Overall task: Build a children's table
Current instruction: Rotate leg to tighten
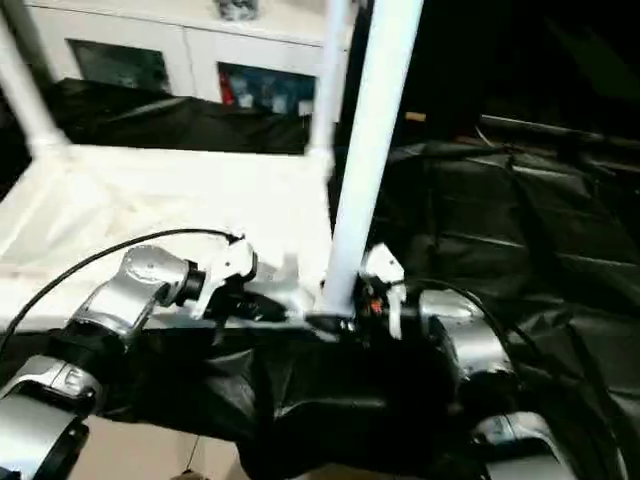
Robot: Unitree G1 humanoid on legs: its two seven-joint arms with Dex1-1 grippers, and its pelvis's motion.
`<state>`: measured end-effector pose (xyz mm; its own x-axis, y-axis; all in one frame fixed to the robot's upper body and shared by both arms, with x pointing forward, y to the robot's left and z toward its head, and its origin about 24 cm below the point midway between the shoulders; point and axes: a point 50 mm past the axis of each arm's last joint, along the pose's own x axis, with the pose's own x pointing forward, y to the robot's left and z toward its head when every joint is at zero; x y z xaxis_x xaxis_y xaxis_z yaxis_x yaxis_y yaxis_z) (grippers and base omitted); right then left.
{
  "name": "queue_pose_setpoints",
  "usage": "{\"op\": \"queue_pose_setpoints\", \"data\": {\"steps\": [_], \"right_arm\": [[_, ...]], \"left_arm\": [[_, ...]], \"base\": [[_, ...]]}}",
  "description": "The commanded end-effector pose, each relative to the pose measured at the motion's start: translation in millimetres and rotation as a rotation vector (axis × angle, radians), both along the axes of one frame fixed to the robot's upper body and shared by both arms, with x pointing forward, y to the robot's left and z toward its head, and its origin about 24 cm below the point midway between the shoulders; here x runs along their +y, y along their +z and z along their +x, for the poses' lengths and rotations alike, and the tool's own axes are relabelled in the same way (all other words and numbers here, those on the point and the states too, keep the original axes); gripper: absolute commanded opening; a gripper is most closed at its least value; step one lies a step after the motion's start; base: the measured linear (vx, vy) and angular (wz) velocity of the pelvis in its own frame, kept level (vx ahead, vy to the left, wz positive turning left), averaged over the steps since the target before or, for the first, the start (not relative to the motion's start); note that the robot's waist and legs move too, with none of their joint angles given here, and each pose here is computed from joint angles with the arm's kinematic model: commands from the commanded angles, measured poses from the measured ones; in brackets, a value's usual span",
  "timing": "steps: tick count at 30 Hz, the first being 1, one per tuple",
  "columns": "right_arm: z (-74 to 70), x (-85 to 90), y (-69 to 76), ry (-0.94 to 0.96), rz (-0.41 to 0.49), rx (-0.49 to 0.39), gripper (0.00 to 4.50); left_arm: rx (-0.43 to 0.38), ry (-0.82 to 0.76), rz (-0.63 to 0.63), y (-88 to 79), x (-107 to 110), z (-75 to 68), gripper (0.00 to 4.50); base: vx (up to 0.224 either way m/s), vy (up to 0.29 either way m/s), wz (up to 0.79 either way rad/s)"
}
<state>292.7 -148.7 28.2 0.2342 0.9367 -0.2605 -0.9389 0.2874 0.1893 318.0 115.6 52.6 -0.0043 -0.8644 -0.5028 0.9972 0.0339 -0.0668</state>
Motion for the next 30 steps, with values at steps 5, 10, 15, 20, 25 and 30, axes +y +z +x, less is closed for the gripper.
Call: {"op": "queue_pose_setpoints", "data": {"steps": [5, 10, 15, 20, 25, 30], "right_arm": [[-22.2, 20.8, -14.8, 0.19, -0.008, 0.112, 2.96], [-23.0, 23.2, -14.6, 0.181, 0.004, 0.123, 2.83], [-19.4, 23.1, -15.8, 0.105, 0.019, 0.113, 2.81], [9.7, 24.4, -25.3, -0.304, -0.017, 0.078, 2.79], [23.9, 32.9, -32.6, -0.537, -0.054, 0.113, 2.77], [31.2, 49.0, -35.6, -0.632, -0.092, 0.132, 2.77]], "left_arm": [[-0.019, -0.033, -0.022, 3.8, -8, -0.8, 0.0], [-0.016, -0.032, -0.022, 3.3, -8, -1.0, 0.0], [-0.027, -0.008, -0.021, 1.9, -10, 0.0, 0.0], [-0.07, 0.158, -0.043, 2.4, -22, 11.9, 0.0], [-0.104, 0.279, -0.053, 3.6, -41, 20.2, 0.0], [-0.108, 0.318, -0.086, 5.0, -65, 18.8, 0.0]], "base": [[0.0, 0.0, 0.0], [0.0, 0.0, 0.0], [0.0, 0.0, 0.0], [0.0, 0.0, 0.0], [0.0, 0.0, 0.0], [0.0, 0.0, 0.0]]}}
